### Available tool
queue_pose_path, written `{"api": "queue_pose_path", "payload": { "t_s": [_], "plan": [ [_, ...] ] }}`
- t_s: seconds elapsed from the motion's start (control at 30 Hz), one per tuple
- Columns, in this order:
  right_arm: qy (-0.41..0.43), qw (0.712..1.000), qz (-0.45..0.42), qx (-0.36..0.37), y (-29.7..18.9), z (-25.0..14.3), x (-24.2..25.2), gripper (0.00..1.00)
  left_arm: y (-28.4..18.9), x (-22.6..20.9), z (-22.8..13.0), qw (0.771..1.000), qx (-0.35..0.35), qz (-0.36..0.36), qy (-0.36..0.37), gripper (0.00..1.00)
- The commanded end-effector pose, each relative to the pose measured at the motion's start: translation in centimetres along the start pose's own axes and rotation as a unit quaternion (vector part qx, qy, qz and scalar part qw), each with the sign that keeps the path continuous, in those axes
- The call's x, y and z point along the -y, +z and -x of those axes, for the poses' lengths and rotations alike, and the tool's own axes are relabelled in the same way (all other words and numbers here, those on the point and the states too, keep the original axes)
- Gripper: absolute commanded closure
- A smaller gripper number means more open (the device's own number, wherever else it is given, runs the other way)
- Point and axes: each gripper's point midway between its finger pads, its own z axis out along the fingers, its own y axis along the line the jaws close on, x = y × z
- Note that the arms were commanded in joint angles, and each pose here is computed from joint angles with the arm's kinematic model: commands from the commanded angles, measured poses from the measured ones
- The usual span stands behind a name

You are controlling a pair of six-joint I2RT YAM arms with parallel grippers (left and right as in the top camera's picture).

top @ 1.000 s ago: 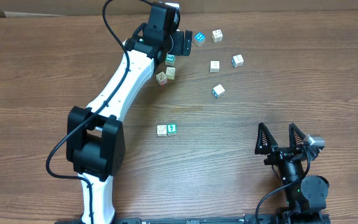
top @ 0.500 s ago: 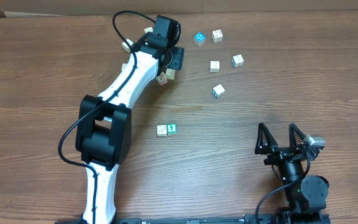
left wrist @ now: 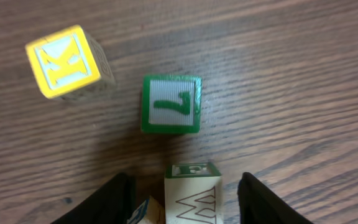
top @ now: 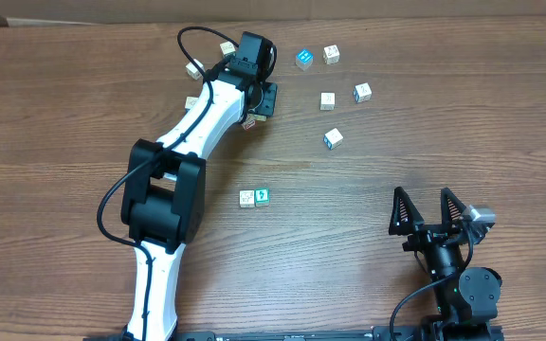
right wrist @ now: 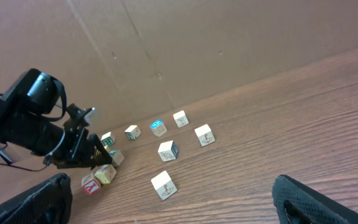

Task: Form a circle
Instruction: 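Lower the left gripper onto the white triangle-picture block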

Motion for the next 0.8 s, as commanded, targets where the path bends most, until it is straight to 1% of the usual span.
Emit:
{"api": "queue_pose_path", "payload": {
  "t_s": [0.0, 0.13, 0.3, 0.77],
  "plan": [
    [-0.005, 1.0, -0.001, 0.0, 0.01, -0.2, 0.18, 0.0, 0.24, 0.44, -0.28, 1.0, -0.006, 0.0, -0.001, 0.49],
    [-0.005, 1.0, -0.001, 0.0, 0.01, -0.2, 0.18, 0.0, 0.22, 0.76, -0.43, 1.0, -0.008, -0.001, 0.001, 0.5],
    [-0.006, 1.0, -0.001, 0.0, 0.01, -0.2, 0.18, 0.0, 0.21, 0.95, -0.37, 1.0, -0.006, -0.002, -0.003, 0.56],
    [-0.005, 1.0, -0.001, 0.0, 0.01, -0.2, 0.18, 0.0, 0.48, 1.0, -1.01, 1.0, -0.014, 0.001, -0.006, 0.54]
  ]
}}
